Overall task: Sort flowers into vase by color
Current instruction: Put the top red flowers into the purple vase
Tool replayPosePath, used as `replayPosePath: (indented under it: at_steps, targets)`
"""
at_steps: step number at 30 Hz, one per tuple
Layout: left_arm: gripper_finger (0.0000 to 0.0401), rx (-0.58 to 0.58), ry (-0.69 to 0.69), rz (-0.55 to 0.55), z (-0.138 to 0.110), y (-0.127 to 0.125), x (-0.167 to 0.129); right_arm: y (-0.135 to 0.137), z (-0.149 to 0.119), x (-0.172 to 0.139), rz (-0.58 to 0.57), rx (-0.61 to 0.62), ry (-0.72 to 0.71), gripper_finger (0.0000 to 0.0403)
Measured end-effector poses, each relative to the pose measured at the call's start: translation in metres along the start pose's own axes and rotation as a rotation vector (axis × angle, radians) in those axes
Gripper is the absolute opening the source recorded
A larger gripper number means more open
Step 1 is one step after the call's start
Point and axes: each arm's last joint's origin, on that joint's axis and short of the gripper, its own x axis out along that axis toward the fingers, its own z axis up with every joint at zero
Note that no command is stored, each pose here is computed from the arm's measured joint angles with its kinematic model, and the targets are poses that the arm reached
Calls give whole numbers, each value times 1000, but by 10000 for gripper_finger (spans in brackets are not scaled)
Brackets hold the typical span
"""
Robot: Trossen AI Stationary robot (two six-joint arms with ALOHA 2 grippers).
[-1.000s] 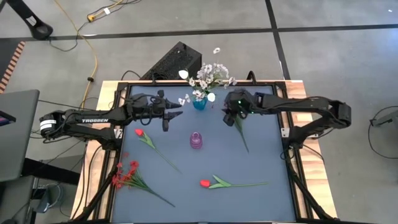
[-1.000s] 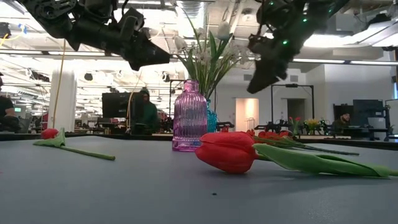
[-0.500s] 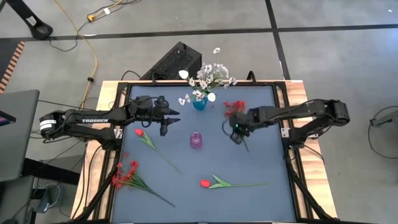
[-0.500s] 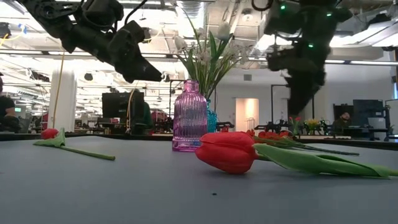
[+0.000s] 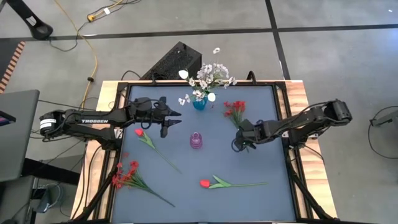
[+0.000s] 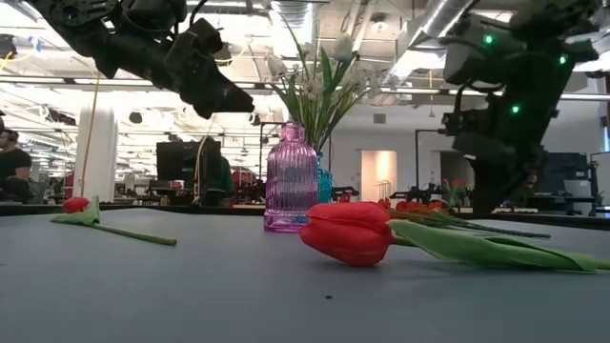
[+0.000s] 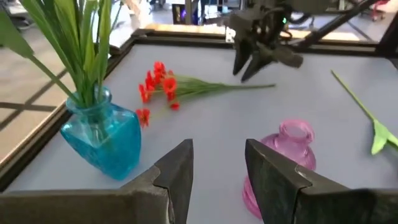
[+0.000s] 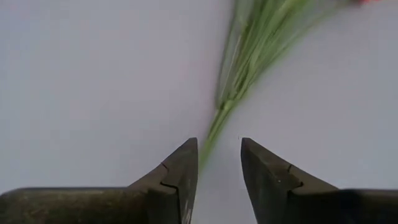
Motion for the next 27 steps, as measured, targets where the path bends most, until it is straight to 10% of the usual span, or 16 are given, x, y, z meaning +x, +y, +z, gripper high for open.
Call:
replayPosePath:
  at_steps: [13,22,27]
  targets:
    - [135,-201,-206,43,-54,-5,-17,-10,-19,23,48,83,-26,192]
    - [135,-190,-231,29,-52,-5,-18,-6,-21,25,106,100,-74,34]
    - [135,-190,-224,16,-52,-5,-18,-2,-21,23,80,132,-185,28]
